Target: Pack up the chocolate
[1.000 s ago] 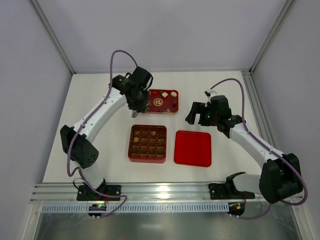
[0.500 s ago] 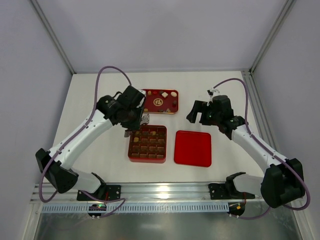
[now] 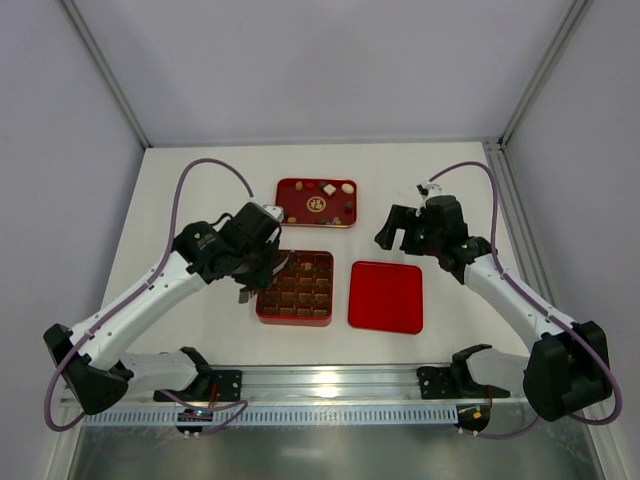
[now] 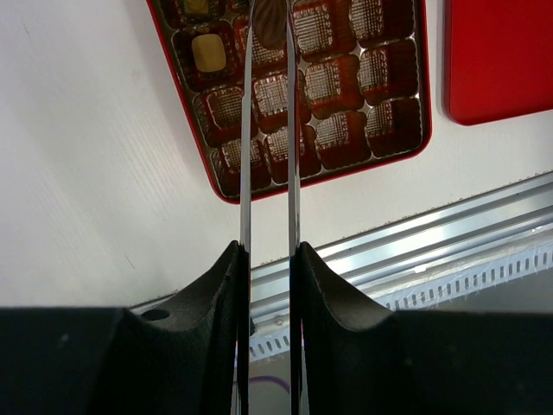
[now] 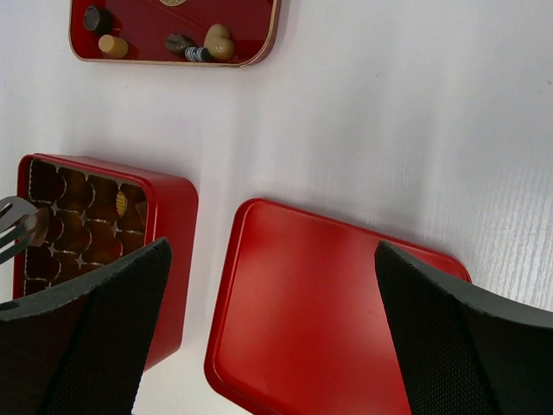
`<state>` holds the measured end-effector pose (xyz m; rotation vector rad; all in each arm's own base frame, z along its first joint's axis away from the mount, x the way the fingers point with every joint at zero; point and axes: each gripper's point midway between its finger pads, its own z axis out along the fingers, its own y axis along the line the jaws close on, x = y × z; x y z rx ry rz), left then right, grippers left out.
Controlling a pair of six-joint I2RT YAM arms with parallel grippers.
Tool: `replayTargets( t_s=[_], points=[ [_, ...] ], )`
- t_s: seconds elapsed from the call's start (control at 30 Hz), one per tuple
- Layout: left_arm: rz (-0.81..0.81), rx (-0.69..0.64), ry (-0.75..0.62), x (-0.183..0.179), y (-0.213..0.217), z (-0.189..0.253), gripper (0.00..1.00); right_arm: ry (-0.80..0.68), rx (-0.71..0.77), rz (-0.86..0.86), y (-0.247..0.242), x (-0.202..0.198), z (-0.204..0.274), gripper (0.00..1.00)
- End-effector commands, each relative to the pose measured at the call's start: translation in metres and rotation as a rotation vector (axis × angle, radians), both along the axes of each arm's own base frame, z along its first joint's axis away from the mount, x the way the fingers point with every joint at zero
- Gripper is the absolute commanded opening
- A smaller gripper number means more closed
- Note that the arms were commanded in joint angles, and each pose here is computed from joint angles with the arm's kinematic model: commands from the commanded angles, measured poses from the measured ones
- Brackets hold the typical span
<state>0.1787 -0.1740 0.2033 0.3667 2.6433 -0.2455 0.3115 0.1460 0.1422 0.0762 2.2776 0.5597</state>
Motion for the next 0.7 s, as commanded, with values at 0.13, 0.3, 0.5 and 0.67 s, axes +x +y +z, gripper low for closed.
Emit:
replayTargets(
  t_s=[0.13,0.3,0.5,0.67],
  points=[
    [0.009,-0.019,-0.021,-0.006,0.000,-0.002,0.27,-0.047,0.014,-0.030,-0.002,0.003,0.010,1.00],
    [0.019,0.000,-0.020,-0.006,0.002,-0.009,0.28,-0.048,0.020,-0.031,-0.001,0.002,0.009,1.00],
    [0.023,0.020,-0.014,-0.007,0.003,-0.015,0.33,-0.047,0.020,-0.027,-0.001,0.001,0.007,1.00],
    [0.022,0.024,-0.021,-0.005,0.002,-0.015,0.35,-0.047,0.022,-0.025,-0.001,0.000,0.007,1.00]
  ],
)
